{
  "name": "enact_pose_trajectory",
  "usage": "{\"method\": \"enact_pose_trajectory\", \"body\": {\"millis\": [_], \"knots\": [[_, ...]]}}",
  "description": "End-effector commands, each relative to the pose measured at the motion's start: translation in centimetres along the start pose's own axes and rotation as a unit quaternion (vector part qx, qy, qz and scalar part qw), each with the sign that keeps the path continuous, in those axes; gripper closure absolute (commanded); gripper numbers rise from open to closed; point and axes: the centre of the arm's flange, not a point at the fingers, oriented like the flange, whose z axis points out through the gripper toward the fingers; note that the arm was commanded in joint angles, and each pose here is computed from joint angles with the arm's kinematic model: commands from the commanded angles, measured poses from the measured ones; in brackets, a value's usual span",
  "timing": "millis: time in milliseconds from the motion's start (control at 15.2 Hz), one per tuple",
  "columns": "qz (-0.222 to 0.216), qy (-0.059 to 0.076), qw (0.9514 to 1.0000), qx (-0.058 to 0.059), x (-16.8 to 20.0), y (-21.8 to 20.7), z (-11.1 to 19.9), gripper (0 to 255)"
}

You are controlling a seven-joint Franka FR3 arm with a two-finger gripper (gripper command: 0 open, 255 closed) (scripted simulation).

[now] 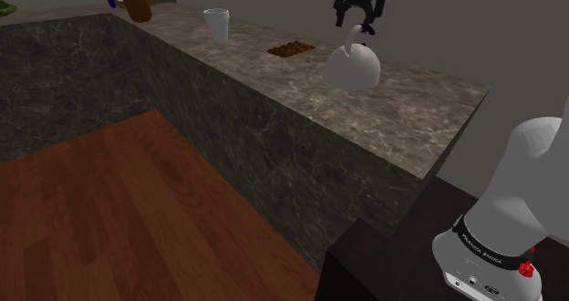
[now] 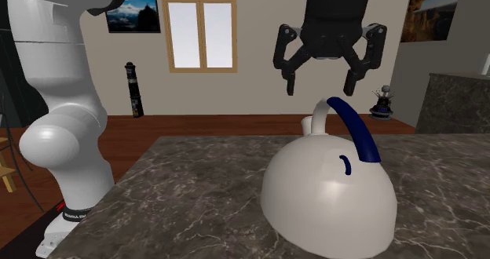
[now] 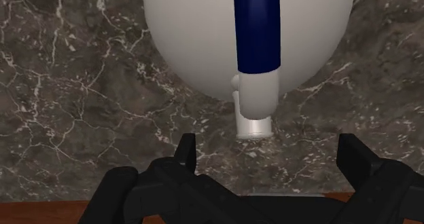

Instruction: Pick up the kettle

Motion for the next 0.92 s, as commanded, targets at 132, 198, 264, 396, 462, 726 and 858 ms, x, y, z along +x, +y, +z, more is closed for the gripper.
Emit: {"method": "enact_pose_trajectory", "body": {"millis": [132,198,264,396,462,726,858], "knots": [[-0.012,0.001,0.9999,0.001,-0.5,0.4,1.9,0],[-0.012,0.001,0.9999,0.001,-0.6,0.4,2.4,0],[-0.012,0.001,0.9999,0.001,-0.7,0.4,3.0,0],[-0.012,0.001,0.9999,0.001,-0.9,0.4,3.8,0],[-0.012,0.001,0.9999,0.001,-0.9,0.4,3.8,0],[-0.012,0.001,0.9999,0.001,-0.9,0.4,3.7,255],[-0.012,0.001,0.9999,0.001,-0.9,0.4,3.7,255]]}}
